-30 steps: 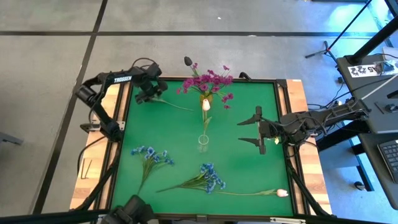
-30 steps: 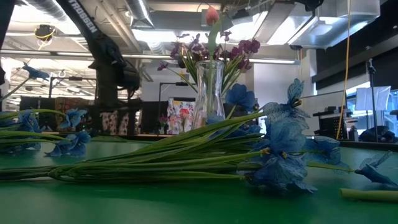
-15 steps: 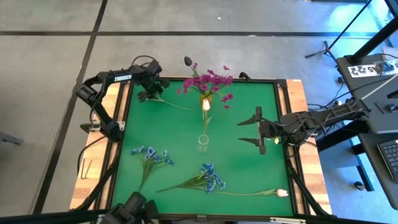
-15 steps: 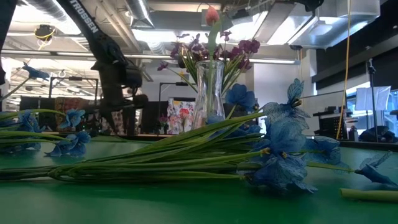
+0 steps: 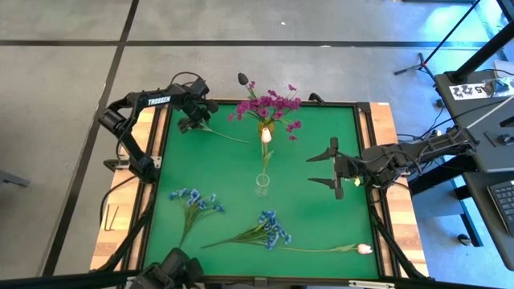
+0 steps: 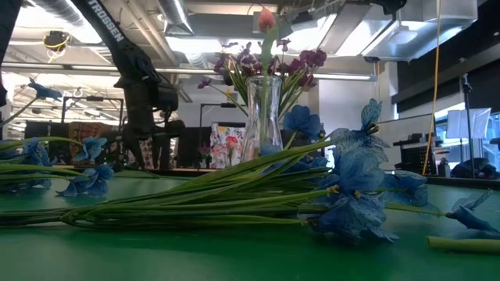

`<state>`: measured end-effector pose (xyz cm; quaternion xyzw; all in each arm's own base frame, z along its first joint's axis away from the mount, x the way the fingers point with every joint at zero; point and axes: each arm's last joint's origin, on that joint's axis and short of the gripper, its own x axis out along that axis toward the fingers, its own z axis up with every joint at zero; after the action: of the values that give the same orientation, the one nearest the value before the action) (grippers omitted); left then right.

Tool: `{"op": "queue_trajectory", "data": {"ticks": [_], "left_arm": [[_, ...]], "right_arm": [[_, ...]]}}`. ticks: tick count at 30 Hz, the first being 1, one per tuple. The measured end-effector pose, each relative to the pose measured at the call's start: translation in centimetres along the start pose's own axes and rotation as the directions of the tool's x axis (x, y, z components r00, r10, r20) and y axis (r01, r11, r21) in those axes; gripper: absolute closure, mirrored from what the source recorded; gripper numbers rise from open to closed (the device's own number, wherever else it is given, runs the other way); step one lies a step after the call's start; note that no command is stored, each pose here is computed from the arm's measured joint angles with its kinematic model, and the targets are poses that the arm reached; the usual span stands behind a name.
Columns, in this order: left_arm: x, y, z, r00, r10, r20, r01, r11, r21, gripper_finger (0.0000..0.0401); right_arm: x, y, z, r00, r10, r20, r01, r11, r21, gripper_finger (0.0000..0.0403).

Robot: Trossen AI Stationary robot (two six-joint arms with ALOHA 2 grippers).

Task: Sort flowers into vase by color
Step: Put the black flower into the yellow vase

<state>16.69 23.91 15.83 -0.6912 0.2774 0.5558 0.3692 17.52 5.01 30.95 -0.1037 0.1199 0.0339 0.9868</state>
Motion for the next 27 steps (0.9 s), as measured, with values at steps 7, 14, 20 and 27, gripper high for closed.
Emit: {"op": "queue_trajectory", "data": {"ticks": [7,14,20,27], "left_arm": [[0.0,0.1,-0.1,0.999,-0.001,-0.040,0.001,1.000,-0.011,0.0287],[2.6,0.0,0.0,0.993,0.077,-0.084,-0.078,0.997,-0.011,0.0287],[3.8,-0.2,0.1,0.988,0.097,-0.120,-0.095,0.995,0.027,0.0291],[2.3,-1.1,0.3,0.990,0.121,-0.067,-0.114,0.989,0.096,0.0335]], "right_arm": [[0.0,0.0,-0.1,1.000,0.000,-0.006,0.000,1.000,-0.002,0.0139],[0.0,0.0,-0.1,1.000,0.001,-0.006,-0.001,1.000,-0.003,0.0139],[0.0,0.0,-0.2,1.000,0.002,-0.021,-0.003,1.000,-0.006,0.0139],[0.0,0.0,-0.2,1.000,0.003,-0.020,-0.003,1.000,-0.006,0.0139]]}}
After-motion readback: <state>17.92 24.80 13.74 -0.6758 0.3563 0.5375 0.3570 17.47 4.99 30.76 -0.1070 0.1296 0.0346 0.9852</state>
